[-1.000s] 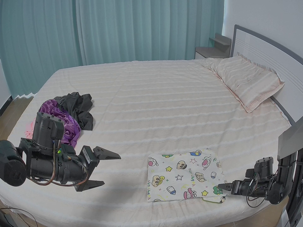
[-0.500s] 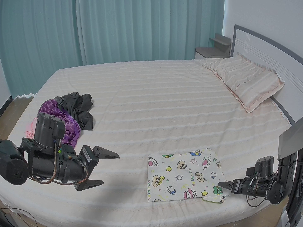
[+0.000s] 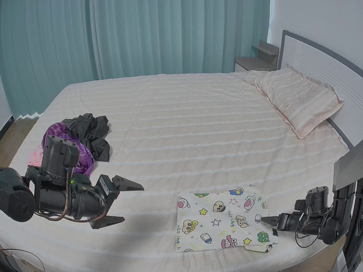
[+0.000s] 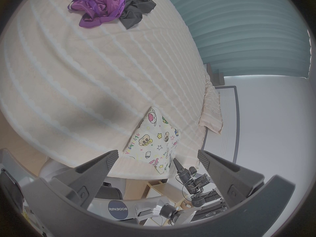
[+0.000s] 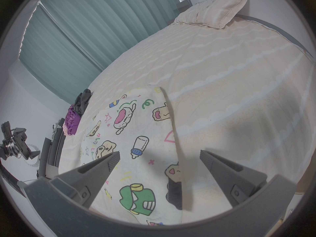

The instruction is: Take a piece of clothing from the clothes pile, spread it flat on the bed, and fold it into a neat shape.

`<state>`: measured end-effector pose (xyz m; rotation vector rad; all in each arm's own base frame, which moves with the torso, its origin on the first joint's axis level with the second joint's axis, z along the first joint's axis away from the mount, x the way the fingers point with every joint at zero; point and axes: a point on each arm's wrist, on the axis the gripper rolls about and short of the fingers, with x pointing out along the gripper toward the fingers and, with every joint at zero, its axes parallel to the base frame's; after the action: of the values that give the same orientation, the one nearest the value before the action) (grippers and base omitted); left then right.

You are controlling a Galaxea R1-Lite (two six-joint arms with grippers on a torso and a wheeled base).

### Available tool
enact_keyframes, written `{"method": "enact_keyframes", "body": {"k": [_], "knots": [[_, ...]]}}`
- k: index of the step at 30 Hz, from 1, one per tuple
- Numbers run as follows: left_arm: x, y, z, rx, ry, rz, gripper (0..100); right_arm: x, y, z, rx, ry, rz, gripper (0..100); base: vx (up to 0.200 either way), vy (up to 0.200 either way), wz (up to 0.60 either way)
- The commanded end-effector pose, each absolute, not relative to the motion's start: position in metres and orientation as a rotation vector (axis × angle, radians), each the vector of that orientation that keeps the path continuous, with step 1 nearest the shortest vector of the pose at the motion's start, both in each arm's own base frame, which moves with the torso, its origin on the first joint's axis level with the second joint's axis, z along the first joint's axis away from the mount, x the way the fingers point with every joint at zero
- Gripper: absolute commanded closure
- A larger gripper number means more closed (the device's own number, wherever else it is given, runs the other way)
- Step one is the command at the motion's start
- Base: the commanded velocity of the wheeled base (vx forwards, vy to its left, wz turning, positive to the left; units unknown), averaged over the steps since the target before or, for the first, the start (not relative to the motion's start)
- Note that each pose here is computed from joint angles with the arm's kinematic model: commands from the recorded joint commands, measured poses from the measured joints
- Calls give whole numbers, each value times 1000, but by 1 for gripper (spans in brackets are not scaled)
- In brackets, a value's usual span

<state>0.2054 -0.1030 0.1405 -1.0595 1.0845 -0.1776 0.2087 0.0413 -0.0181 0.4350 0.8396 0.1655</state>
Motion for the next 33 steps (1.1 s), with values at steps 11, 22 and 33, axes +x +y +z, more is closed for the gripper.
{"method": "enact_keyframes", "body": {"k": [11,22,33], "knots": [[204,-105,139,-1051,1094,-182,0,204,41,-19,434,857,162,0,0,-200,0],[202,-105,137,-1030,1099,-179,0,207,41,-17,453,826,169,0,0,-91,0],[231,-123,88,-759,1161,-131,0,234,50,-18,540,714,194,0,0,0,0]]}}
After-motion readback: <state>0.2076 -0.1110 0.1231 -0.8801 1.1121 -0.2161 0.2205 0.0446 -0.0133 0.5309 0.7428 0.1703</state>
